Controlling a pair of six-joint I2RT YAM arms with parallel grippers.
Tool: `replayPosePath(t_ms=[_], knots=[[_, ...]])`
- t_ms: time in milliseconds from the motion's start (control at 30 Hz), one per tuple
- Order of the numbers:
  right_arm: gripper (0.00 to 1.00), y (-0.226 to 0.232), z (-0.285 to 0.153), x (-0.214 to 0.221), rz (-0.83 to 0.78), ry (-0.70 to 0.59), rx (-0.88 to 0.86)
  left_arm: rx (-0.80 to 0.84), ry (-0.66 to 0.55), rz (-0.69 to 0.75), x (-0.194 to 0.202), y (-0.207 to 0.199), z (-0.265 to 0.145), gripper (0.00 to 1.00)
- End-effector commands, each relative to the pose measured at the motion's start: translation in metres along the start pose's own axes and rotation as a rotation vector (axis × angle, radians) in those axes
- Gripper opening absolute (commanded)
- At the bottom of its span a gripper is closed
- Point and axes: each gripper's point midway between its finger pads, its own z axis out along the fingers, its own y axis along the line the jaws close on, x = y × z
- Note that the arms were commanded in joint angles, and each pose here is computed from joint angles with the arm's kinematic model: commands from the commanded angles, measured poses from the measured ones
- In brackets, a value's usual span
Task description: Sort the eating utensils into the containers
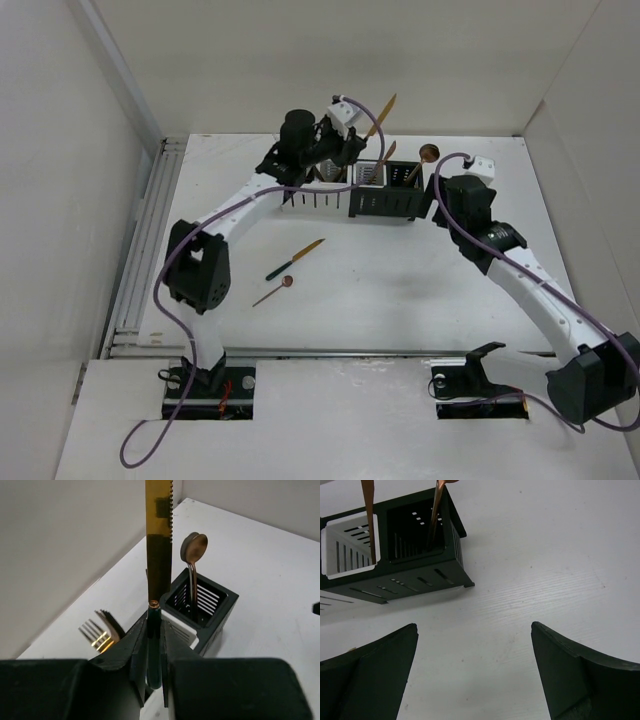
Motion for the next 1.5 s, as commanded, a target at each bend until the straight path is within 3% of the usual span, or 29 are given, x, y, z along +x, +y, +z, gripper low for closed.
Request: replayPosePath(t_ms=[0, 200, 467, 500, 533, 567, 733, 833, 1000, 1133, 1167, 1300, 1333, 1467], knots=[[0.99, 0.003, -0.009, -0.027, 0.015, -0.04, -0.012, 0.054, -0.219, 0.03, -0.049, -0.005, 0.026, 0.0], [0.99, -0.019, -0.018, -0.027, -0.027, -0.002, 0.079, 0.092, -0.252, -0.042, -0.025, -0.014, 0.066, 0.0], [0.99, -0.039, -0.032, -0.031, -0.063, -0.008, 0.14, 0.054, -0.165, -0.066, 0.042, -0.007, 0.08, 0.0], [0.99, -0.039, -0.032, -0.031, -0.063, -0.008, 0.14, 0.053, -0.146, -0.062, 0.052, -0.008, 0.079, 0.04], [0.99, -0.042, -0.034, -0.034, -0.054, -0.017, 0.145, 0.054, -0.136, -0.067, 0.058, -0.009, 0.079, 0.18], [0.99, -0.042, -0.034, -0.034, -0.065, -0.016, 0.145, 0.045, -0.125, -0.073, 0.064, -0.008, 0.078, 0.23], [0.99, -0.041, -0.031, -0.036, -0.079, -0.023, 0.141, -0.013, -0.069, -0.067, 0.079, 0.0, 0.072, 0.39], [0.99, -0.039, -0.031, -0.035, -0.079, -0.018, 0.13, -0.025, -0.057, -0.072, 0.074, 0.0, 0.067, 0.62], [0.99, -0.035, -0.036, -0.035, -0.064, -0.031, 0.09, -0.082, -0.05, -0.086, 0.027, 0.017, 0.045, 0.69], [0.99, -0.028, -0.035, -0.032, -0.042, -0.056, 0.032, -0.082, 0.071, -0.069, 0.008, 0.023, 0.002, 0.71], [0.99, -0.023, -0.034, -0.027, -0.047, -0.049, 0.01, -0.071, 0.17, -0.022, 0.017, 0.022, -0.023, 0.71], [0.97, -0.012, -0.032, -0.007, -0.047, -0.025, -0.023, 0.015, 0.527, 0.086, 0.101, 0.004, -0.111, 0.72], [0.97, -0.009, -0.033, 0.0, -0.048, -0.017, -0.027, 0.055, 0.666, 0.054, 0.143, -0.016, -0.146, 0.72], [0.97, -0.001, -0.037, 0.011, -0.057, -0.014, -0.036, 0.083, 0.914, 0.0, 0.228, -0.04, -0.222, 0.72]])
